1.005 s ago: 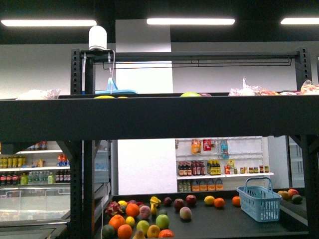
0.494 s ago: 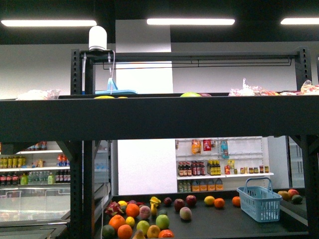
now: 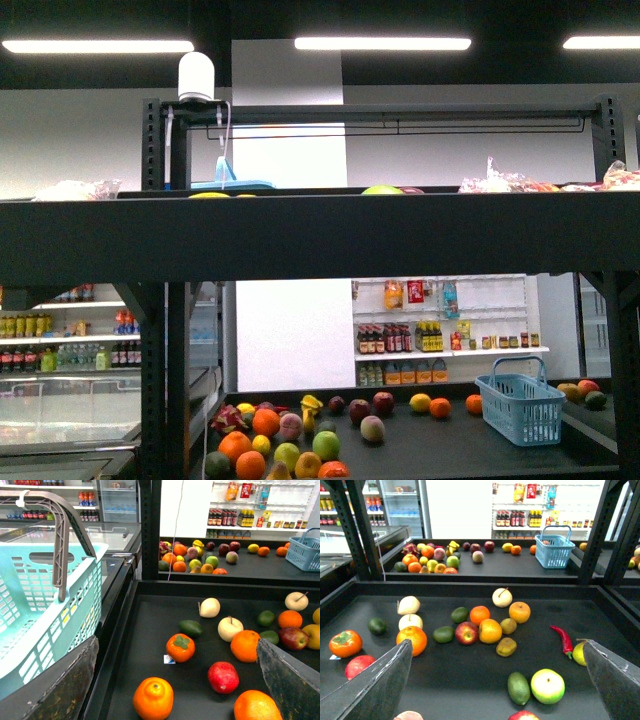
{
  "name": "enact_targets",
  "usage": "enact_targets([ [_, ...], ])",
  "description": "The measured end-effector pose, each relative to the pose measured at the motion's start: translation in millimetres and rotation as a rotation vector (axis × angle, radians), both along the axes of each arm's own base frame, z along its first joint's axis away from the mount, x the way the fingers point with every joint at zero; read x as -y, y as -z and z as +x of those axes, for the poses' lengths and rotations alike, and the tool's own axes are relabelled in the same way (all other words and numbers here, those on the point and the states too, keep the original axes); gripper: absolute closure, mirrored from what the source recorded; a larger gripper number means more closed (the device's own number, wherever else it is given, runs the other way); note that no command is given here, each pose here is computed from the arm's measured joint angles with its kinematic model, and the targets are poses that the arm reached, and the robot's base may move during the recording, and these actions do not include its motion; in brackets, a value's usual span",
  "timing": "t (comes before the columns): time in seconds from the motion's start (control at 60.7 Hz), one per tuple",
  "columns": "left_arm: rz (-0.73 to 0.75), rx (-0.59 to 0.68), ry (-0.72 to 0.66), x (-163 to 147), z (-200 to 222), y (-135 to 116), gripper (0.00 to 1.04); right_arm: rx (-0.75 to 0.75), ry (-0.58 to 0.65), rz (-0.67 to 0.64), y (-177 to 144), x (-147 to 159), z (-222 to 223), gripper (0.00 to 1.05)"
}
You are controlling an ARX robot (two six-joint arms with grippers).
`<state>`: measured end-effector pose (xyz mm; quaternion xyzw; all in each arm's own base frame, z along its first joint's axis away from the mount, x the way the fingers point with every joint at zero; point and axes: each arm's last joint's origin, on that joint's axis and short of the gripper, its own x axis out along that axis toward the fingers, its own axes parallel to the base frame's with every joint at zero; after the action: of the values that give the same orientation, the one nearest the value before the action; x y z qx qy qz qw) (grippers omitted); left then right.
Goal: Pick lemon from shelf
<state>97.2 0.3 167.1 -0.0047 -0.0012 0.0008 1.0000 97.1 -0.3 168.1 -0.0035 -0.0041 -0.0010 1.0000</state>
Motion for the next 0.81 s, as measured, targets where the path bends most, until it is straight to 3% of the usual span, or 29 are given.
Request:
enact_targets([
  [0.807,0.0,0.0,0.0,0.0,0.0,0.0,0.08,0.0,0.0,0.0,0.0,0.0,0.0,0.02],
])
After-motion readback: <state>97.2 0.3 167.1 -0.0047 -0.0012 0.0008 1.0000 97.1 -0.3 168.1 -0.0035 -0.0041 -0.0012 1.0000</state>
